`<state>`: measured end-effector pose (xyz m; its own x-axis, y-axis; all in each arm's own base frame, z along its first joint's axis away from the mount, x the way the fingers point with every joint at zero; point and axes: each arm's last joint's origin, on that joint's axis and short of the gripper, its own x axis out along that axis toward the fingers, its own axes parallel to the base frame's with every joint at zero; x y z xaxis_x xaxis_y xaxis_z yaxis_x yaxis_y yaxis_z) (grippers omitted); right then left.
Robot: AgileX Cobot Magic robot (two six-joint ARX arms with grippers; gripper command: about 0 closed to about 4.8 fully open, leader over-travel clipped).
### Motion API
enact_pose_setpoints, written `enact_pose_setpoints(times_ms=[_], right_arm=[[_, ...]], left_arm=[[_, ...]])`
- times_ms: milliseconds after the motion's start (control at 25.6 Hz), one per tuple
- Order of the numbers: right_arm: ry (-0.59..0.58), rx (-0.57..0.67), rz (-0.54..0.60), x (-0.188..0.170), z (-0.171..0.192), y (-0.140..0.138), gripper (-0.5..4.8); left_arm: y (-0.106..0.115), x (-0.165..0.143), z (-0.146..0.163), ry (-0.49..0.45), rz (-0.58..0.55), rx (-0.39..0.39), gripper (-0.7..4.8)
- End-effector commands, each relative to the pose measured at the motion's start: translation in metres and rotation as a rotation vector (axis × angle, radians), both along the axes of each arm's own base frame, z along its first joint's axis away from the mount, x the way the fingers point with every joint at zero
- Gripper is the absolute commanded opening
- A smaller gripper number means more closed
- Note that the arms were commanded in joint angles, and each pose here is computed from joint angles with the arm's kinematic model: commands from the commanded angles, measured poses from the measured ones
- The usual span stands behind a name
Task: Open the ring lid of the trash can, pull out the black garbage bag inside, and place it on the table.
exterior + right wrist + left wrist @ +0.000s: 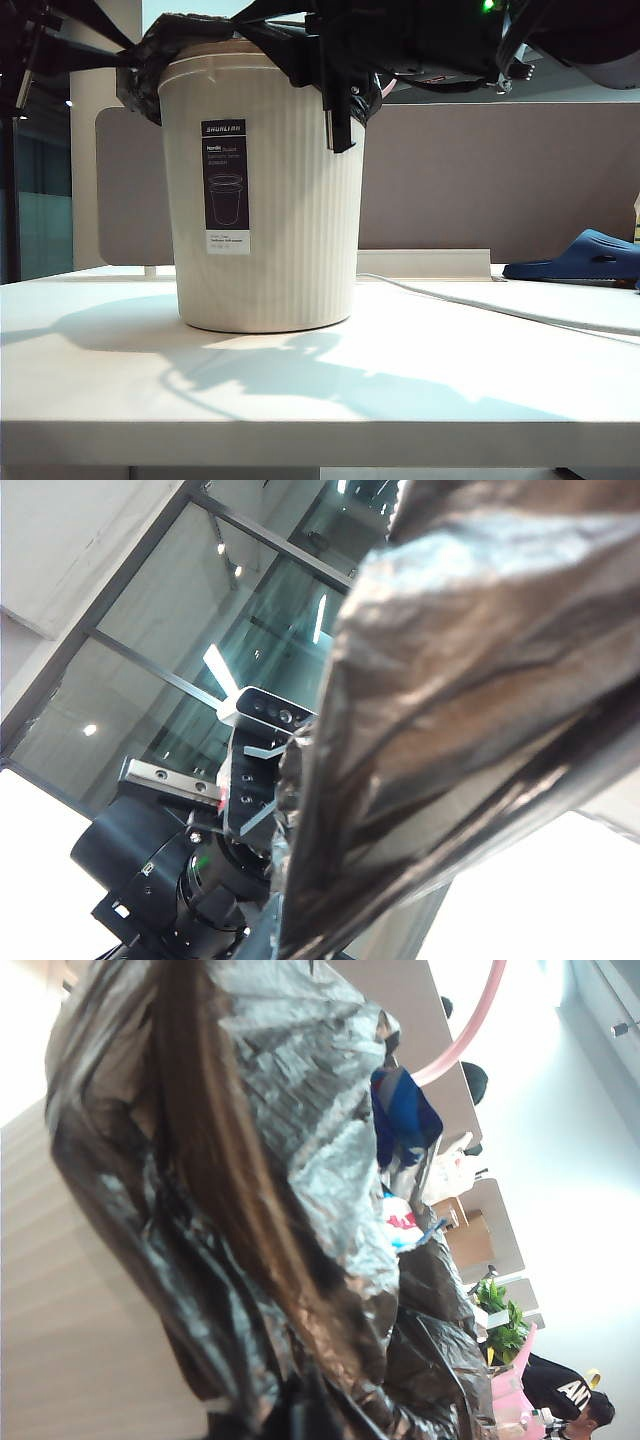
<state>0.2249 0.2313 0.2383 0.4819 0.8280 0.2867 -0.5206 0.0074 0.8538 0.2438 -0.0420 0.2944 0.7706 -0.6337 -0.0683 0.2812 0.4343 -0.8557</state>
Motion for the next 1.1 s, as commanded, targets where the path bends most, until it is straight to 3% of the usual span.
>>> enact_pose_setpoints(times_ms=[39, 117, 587, 900, 1096], right_arm=[[-0.022, 0.016, 0.016, -0.002, 0.004, 0.0, -0.01], [-0.022, 0.016, 0.016, -0.002, 0.004, 0.0, -0.01], [-0.113, 0.013, 0.017, -0.002, 0.01, -0.001, -0.01], [-0.241, 0.041, 0.1, 0.01, 0.041, 0.003, -0.01], [-0.256, 0.036, 0.086, 0.023, 0.055, 0.0, -0.01]], left_arm=[[0.0, 0.0, 0.003, -0.021, 0.019, 0.0, 0.43], [0.0, 0.0, 0.004, -0.032, 0.019, -0.002, -0.07], [0.0, -0.001, 0.018, -0.127, -0.01, -0.091, -0.06], [0.0, -0.002, 0.027, -0.177, -0.034, -0.153, -0.06], [0.0, -0.003, 0.033, -0.211, -0.04, -0.187, -0.06]])
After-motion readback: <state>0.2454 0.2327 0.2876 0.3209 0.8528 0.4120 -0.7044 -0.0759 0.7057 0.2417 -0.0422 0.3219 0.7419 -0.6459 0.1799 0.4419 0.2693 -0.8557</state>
